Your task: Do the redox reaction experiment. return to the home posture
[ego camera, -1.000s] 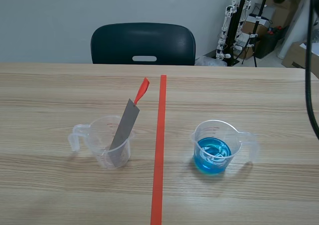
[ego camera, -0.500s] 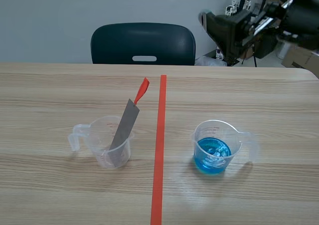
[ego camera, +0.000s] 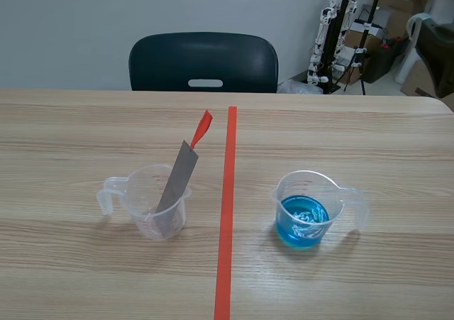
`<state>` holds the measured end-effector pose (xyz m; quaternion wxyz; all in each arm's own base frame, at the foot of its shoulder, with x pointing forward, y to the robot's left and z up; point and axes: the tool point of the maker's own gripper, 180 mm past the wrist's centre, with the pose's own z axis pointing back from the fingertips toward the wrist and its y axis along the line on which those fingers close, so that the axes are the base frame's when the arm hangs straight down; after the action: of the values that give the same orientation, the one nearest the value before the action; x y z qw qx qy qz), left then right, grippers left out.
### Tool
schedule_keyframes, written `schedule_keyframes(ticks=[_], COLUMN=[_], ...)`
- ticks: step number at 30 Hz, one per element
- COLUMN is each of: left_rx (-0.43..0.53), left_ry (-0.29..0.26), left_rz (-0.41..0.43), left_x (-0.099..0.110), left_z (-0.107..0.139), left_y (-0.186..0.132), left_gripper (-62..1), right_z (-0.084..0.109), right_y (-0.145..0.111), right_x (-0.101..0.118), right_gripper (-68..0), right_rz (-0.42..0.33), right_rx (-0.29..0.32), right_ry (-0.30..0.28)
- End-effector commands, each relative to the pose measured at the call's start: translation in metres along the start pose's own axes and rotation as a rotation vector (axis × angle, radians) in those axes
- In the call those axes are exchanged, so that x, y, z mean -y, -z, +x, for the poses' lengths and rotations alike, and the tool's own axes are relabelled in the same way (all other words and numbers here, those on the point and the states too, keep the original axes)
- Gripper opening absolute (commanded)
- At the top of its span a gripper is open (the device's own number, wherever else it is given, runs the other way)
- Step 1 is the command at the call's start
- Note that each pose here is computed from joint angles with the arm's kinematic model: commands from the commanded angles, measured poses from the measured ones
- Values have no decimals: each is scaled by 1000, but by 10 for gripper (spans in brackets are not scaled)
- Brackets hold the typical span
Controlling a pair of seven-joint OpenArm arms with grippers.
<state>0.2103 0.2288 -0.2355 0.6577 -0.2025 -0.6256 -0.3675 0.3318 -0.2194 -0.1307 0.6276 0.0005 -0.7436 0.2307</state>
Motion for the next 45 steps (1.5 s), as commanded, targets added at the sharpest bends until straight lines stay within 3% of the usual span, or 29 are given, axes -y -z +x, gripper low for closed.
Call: schedule_keyframes(ticks=[1,10,13,20,24,33,39,45], left_rx=[23,-13,-35,-9,-10,-1,-19,-44], left_ry=[-6,-13,-3,-16,-8,43,62,83], left_rz=[21,34,48,53,57,39,17,-26], left_x=[2,26,33,49,57,84,94,98], left_z=[5,6,5,19,22,41,47,48], left_y=[6,33,36,35,36,45,48,51], left_gripper=[14,14,14,14,14,14,14,14], right_z=[12,8,1,6,16,16,14,8], right_y=[-2,-21,-24,-25,-26,-28,-28,-33], right_x=[5,3,-1,-38,-55,-108,-128,-151], right_gripper=[4,4,4,4,4,4,4,4], right_rz=[-25,-57,-47,69,93,229,250,316], right_rx=[46,55,28,-4,1,-13,-12,-26], right_ry=[-20,-129,-159,-202,-228,-189,-147,-106])
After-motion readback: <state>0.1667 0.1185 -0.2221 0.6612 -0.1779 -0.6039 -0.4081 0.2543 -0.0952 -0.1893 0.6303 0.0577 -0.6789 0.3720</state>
